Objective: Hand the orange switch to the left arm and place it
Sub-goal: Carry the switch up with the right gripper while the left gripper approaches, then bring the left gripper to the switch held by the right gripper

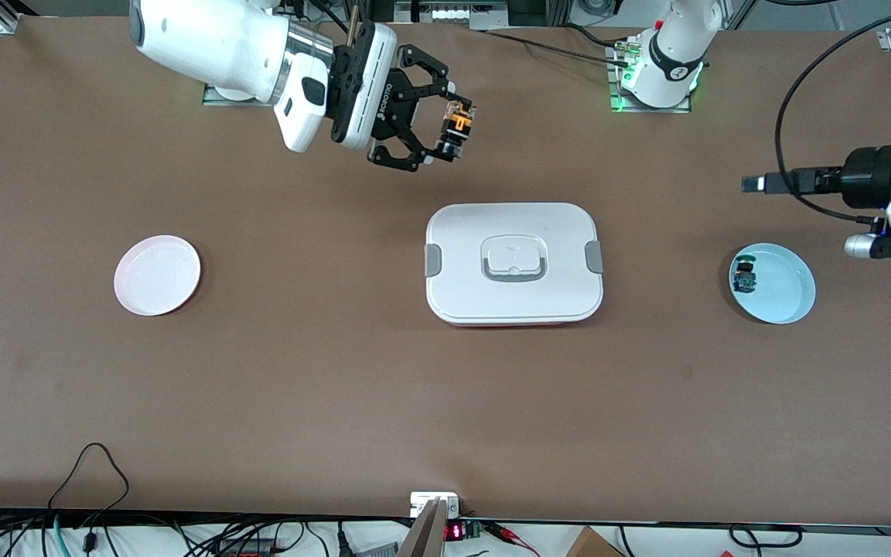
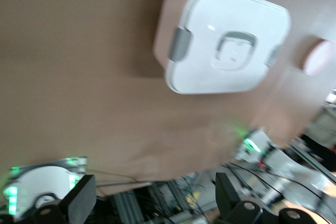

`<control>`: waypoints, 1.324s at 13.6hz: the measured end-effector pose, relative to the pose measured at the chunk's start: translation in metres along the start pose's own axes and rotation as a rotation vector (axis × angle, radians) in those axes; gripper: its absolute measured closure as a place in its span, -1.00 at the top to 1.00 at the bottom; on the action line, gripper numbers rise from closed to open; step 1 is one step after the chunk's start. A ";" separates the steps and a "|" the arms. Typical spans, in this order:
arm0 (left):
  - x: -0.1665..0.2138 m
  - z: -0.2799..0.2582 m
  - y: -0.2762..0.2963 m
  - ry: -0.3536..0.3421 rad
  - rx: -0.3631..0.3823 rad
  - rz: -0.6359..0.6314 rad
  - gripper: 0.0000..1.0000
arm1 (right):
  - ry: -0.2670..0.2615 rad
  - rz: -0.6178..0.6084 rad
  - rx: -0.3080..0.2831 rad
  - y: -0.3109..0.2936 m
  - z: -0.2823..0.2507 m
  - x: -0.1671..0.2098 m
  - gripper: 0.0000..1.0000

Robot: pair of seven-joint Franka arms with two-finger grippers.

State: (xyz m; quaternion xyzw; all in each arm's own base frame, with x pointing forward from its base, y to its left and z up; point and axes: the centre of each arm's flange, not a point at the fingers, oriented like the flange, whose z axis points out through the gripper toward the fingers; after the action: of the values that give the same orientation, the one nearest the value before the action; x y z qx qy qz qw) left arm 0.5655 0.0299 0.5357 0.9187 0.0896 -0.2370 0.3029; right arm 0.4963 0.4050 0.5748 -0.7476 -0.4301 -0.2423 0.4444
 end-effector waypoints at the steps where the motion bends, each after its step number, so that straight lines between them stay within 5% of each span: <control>1: -0.002 -0.002 0.001 -0.024 -0.080 0.016 1.00 | 0.044 -0.055 0.031 0.005 0.003 -0.002 0.44; 5: 0.003 0.025 0.020 -0.155 -0.432 0.077 1.00 | 0.218 -0.258 0.055 0.027 0.012 -0.009 0.44; 8: 0.014 0.078 0.039 -0.212 -0.652 0.049 1.00 | 0.365 -0.275 0.074 0.023 0.032 -0.013 0.44; 13: -0.031 0.111 0.142 -0.127 -0.672 -0.011 1.00 | 0.473 -0.298 0.080 0.018 0.049 -0.017 0.44; 18: -0.078 0.142 0.214 -0.077 -0.603 -0.113 1.00 | 0.474 -0.316 0.082 0.022 0.060 -0.025 0.44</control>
State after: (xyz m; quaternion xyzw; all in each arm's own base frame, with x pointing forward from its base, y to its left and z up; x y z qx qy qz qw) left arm 0.5097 -0.2277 0.5836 0.7712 0.1951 -0.2510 0.5516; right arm 0.5012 0.4415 0.5169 -0.5753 -0.4346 -0.4591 0.5190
